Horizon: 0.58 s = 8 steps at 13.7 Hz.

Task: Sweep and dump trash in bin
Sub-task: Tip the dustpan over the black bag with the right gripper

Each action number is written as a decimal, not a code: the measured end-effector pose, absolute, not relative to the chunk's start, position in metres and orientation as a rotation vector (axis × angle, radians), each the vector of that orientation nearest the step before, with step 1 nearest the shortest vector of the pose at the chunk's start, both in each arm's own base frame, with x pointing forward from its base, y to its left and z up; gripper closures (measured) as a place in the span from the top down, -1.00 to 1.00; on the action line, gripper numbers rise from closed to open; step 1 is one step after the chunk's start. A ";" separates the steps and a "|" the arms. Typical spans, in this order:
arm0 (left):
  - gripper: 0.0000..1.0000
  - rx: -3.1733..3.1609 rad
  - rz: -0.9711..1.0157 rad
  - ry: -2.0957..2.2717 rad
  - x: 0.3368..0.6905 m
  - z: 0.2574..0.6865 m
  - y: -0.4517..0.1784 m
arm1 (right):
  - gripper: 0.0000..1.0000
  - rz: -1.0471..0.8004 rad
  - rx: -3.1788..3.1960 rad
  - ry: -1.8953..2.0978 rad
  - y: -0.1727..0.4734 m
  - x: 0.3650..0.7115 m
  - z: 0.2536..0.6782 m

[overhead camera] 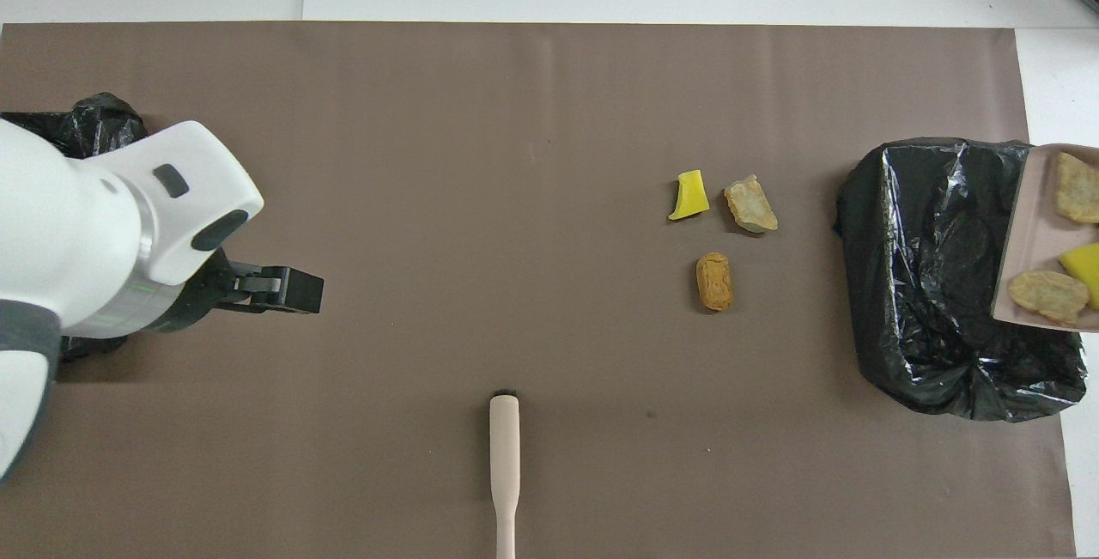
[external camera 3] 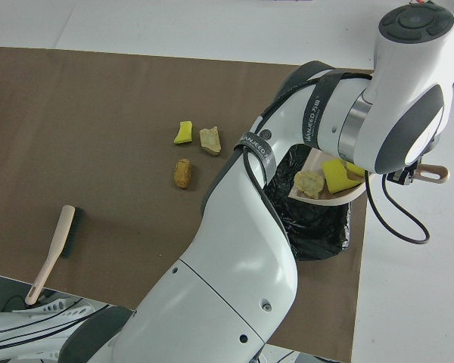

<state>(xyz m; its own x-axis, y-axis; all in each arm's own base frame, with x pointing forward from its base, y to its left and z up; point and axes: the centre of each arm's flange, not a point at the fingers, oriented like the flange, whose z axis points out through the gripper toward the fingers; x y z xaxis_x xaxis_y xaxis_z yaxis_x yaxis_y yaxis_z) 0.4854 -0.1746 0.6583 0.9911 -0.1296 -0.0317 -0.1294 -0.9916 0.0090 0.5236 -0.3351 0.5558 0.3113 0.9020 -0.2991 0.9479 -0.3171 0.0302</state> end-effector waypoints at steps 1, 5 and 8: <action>1.00 3.125 -0.045 -0.206 0.488 0.670 -0.160 | -0.35 -0.374 2.343 1.709 -0.334 0.526 0.555; 1.00 3.117 -0.040 -0.257 0.500 0.681 -0.117 | -0.35 -0.552 2.147 1.787 -0.305 0.547 0.540; 1.00 3.115 -0.049 -0.256 0.508 0.677 -0.101 | -0.35 -0.647 2.042 1.826 -0.287 0.555 0.533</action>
